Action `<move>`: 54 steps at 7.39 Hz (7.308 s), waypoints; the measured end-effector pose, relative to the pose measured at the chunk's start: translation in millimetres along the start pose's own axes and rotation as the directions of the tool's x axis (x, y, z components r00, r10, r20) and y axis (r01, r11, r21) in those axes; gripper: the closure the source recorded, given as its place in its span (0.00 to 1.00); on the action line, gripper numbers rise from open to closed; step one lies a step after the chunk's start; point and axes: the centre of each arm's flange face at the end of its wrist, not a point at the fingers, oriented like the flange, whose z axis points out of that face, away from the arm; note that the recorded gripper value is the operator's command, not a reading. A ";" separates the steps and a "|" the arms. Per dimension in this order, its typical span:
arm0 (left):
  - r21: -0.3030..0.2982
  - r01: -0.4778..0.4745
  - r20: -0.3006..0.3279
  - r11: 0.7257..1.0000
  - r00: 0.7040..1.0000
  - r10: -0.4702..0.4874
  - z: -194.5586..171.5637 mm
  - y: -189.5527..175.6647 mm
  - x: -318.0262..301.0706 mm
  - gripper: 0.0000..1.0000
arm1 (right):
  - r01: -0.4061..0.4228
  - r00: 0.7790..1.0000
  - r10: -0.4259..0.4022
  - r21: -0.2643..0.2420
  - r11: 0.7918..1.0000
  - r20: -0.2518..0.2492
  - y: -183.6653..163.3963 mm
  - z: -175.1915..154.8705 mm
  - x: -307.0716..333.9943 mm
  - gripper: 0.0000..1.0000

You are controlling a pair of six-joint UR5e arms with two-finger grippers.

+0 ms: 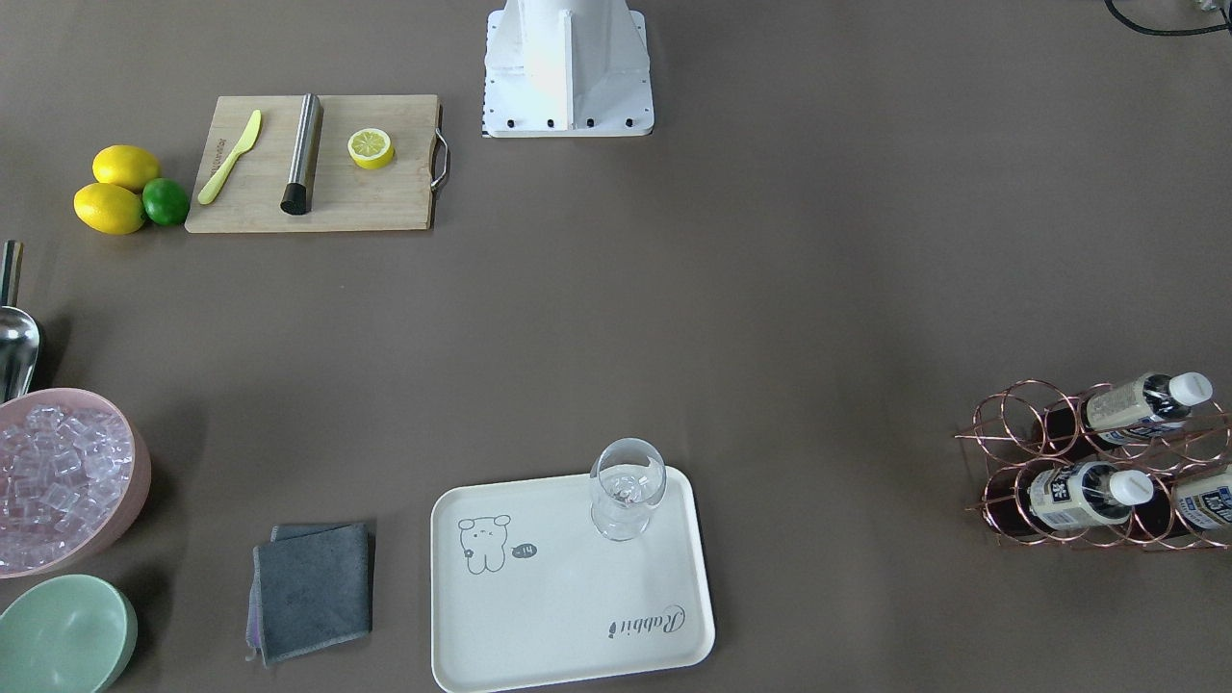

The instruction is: Take tea from basket to plate

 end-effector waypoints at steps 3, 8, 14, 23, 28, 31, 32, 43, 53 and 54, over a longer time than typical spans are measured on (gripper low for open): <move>0.020 0.100 -0.003 0.995 0.995 -0.100 -71.6 101.9 -60.7 1.00 | 0.000 1.000 0.000 0.000 1.000 0.001 0.0 0.1 -0.1 0.00; -0.071 0.196 -0.034 0.978 0.980 -0.198 -112.3 272.3 -127.8 1.00 | -0.009 1.000 0.009 -0.010 1.000 0.004 0.7 5.5 4.3 0.00; -0.157 0.251 0.072 0.955 0.967 -0.243 -83.0 408.6 -197.2 1.00 | -0.009 1.000 0.009 -0.010 1.000 0.007 1.4 5.2 3.7 0.00; -0.289 0.242 0.024 0.926 0.969 -0.245 -52.1 494.7 -253.7 1.00 | -0.018 1.000 0.018 -0.026 1.000 0.005 2.6 12.9 8.6 0.00; -0.288 0.241 0.033 0.927 0.970 -0.242 -28.2 516.0 -272.5 1.00 | -0.012 1.000 0.012 -0.036 0.999 0.004 1.5 17.7 6.3 0.00; -0.265 0.242 0.030 0.934 0.970 -0.243 -13.1 527.4 -270.2 1.00 | -0.005 1.000 0.005 -0.030 1.000 0.003 0.5 14.7 2.8 0.00; -0.252 0.239 0.032 0.938 0.970 -0.239 -5.5 532.0 -268.9 1.00 | -0.001 1.000 0.001 -0.028 1.000 0.004 -0.3 13.9 0.9 0.00; -0.195 0.204 0.018 0.959 0.979 -0.204 41.3 547.1 -251.6 1.00 | 0.006 1.000 -0.006 -0.018 1.000 0.008 -13.6 9.9 -8.4 0.00; -0.199 0.196 0.019 0.960 0.980 -0.197 52.2 550.8 -248.1 1.00 | 0.021 1.000 -0.021 -0.016 1.000 0.015 -15.9 8.6 -15.6 0.00; -0.201 0.195 0.018 0.960 0.981 -0.196 50.8 550.2 -249.0 1.00 | 0.024 1.000 -0.024 -0.012 1.000 0.020 -16.2 6.8 -17.6 0.00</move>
